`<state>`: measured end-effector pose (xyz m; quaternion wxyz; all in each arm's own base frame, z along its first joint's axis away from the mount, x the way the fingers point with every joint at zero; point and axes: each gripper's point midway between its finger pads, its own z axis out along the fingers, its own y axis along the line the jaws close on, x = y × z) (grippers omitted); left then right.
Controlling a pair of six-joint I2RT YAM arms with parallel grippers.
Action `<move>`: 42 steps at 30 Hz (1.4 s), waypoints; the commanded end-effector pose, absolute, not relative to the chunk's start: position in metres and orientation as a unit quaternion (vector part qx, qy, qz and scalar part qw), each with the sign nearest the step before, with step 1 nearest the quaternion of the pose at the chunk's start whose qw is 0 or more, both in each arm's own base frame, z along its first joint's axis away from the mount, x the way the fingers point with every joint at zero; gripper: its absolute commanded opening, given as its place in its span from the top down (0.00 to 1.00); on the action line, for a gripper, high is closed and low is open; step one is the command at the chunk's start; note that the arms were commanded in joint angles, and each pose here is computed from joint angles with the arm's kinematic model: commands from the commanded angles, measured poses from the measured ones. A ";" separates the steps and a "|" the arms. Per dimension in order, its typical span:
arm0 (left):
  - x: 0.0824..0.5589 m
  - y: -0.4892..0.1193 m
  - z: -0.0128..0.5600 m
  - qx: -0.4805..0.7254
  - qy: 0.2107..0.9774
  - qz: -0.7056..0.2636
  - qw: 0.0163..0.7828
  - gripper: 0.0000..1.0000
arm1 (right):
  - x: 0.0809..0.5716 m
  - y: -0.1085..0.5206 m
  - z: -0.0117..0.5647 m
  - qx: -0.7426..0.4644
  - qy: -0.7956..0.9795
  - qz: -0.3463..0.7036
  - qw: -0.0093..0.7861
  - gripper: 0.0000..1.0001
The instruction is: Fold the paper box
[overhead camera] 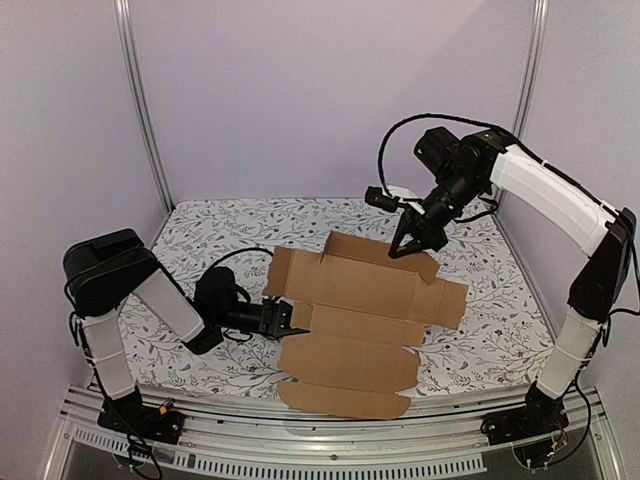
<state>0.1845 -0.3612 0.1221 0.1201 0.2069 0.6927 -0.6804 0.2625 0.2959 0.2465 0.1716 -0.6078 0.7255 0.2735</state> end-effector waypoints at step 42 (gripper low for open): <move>0.215 -0.265 0.133 0.167 0.776 -0.477 0.378 0.35 | 0.247 0.292 0.262 -0.644 0.705 0.232 0.186 1.00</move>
